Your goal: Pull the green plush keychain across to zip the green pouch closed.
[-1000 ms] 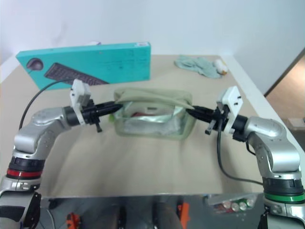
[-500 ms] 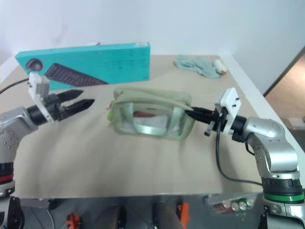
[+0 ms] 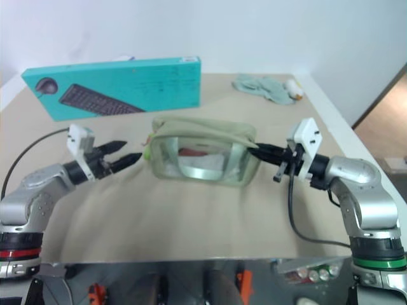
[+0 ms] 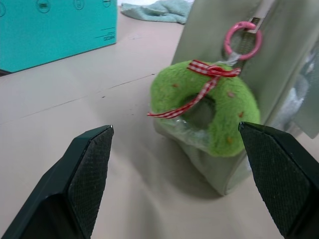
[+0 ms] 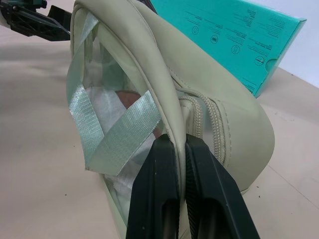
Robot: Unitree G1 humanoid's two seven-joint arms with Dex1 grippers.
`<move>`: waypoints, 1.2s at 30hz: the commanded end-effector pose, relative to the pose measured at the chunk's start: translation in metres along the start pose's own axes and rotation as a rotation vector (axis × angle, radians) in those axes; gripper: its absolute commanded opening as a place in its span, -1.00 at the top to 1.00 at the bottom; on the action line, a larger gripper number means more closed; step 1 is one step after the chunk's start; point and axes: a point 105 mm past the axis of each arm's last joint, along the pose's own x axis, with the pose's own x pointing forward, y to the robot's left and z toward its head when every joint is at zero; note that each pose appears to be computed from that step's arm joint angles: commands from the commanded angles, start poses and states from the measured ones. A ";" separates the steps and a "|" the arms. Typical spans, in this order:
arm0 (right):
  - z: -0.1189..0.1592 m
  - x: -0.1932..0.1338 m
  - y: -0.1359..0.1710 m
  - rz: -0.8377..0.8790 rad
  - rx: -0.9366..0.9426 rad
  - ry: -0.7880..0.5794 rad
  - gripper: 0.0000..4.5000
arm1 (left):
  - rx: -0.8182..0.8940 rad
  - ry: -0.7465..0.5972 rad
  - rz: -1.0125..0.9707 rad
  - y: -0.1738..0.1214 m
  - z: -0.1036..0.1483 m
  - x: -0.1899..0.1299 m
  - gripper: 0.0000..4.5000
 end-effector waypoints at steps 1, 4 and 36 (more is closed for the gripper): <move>0.006 -0.005 -0.003 -0.015 -0.036 0.003 1.00 | 0.049 -0.028 -0.031 -0.004 0.010 0.005 -0.85; 0.006 -0.006 -0.003 -0.016 -0.038 0.005 1.00 | 0.046 -0.023 -0.057 -0.010 0.009 0.006 -0.85; 0.004 -0.006 -0.002 -0.026 -0.035 0.014 1.00 | 0.156 -0.037 -0.078 -0.004 0.009 0.029 -0.85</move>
